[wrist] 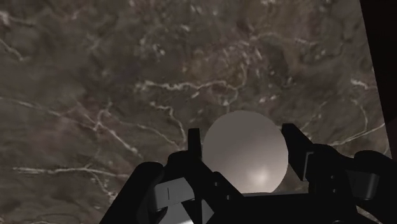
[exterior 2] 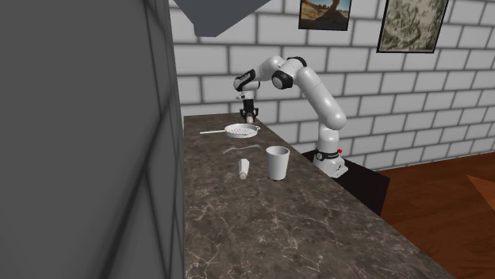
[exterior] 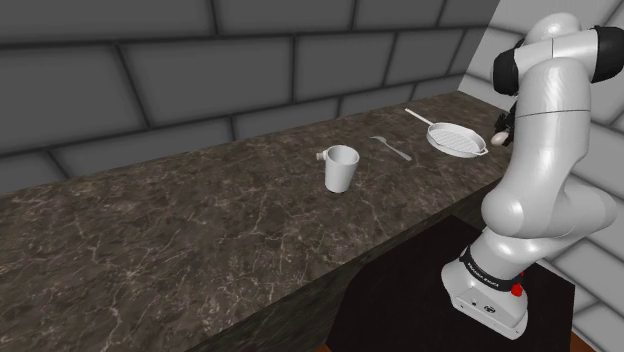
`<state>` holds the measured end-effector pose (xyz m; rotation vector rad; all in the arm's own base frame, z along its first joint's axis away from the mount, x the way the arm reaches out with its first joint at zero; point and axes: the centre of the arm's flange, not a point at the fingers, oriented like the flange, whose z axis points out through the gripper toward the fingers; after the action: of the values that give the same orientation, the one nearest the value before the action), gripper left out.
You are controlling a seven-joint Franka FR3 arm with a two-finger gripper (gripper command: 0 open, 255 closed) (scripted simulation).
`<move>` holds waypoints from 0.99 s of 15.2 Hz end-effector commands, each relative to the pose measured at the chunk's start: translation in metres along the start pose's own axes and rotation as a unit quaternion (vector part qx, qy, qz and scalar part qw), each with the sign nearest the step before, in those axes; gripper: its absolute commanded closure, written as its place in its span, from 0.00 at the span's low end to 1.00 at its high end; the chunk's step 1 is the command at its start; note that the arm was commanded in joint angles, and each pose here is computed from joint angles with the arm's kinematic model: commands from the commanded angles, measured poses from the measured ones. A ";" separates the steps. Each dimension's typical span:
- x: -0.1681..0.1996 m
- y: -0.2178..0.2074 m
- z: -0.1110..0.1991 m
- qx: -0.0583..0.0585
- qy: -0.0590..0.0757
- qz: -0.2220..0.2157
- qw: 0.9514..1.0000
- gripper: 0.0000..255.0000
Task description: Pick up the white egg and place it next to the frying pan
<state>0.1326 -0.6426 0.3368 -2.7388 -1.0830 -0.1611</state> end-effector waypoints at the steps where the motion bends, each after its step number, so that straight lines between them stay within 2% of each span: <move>1: -0.001 0.000 0.003 0.000 0.000 0.000 1.000 1.00; 7: -0.001 0.000 0.003 0.000 0.000 0.000 1.000 1.00; 8: -0.001 0.000 0.003 0.000 0.000 0.000 1.000 0.00; 13: -0.001 0.000 0.003 0.000 0.000 0.000 1.000 0.00; 15: -0.001 0.000 -0.024 0.000 0.000 0.000 1.000 0.00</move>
<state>0.1345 -0.6476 0.3479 -2.7399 -1.0838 -0.1610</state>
